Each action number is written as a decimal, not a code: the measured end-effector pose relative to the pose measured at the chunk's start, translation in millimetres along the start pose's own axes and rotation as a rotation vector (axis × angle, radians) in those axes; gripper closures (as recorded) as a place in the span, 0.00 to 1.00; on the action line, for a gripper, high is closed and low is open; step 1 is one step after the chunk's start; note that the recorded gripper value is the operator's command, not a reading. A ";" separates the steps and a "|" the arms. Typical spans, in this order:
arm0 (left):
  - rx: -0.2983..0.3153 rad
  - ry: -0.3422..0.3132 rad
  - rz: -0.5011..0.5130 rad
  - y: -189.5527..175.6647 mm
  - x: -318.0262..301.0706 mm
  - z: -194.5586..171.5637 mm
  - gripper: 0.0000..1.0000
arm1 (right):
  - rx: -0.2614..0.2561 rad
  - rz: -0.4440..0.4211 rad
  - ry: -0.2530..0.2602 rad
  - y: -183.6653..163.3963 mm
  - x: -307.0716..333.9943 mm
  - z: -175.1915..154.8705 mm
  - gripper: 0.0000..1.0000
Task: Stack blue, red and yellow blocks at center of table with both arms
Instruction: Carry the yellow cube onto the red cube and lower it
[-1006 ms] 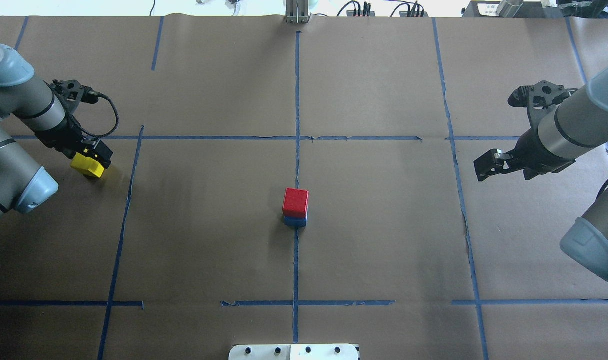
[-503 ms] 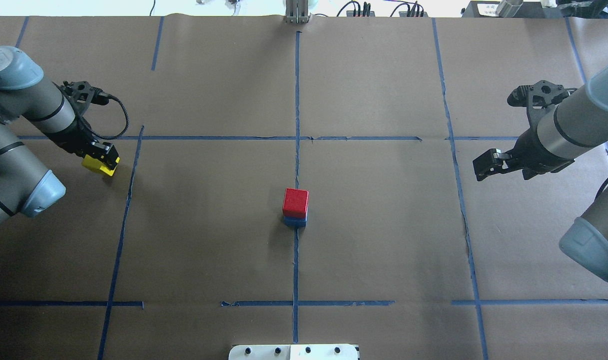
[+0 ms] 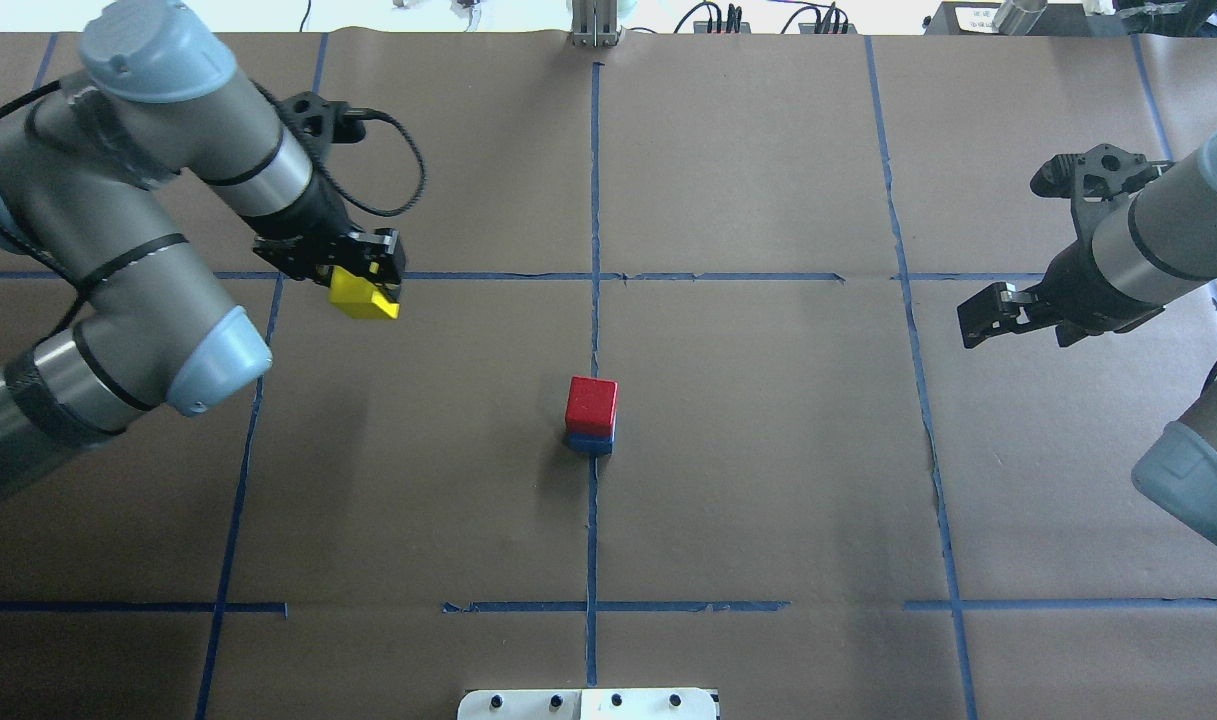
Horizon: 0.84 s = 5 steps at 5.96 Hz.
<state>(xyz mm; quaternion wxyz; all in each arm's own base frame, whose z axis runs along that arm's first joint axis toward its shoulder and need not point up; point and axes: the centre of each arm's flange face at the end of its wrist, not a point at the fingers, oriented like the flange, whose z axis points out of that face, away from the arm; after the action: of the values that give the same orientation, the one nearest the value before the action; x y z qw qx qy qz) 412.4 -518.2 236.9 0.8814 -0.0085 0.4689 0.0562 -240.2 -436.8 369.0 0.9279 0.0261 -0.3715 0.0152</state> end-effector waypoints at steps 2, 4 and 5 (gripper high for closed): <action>-0.014 -0.039 -0.041 42.7 148.0 9.9 1.00 | 0.016 0.008 -0.006 -8.4 13.5 -11.0 0.00; -0.015 -0.118 -0.078 66.4 213.9 38.6 1.00 | 0.019 0.010 -0.004 -11.0 17.5 -12.8 0.00; -0.007 -0.141 -0.089 64.6 218.5 47.0 1.00 | 0.020 0.010 -0.004 -11.0 17.8 -12.9 0.00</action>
<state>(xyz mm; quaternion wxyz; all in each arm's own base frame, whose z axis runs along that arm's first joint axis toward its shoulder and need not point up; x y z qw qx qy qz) 565.3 -430.9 84.9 0.9138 -0.0287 0.4047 0.0192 -218.0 -446.9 371.6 0.9268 0.0334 -0.3734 0.0233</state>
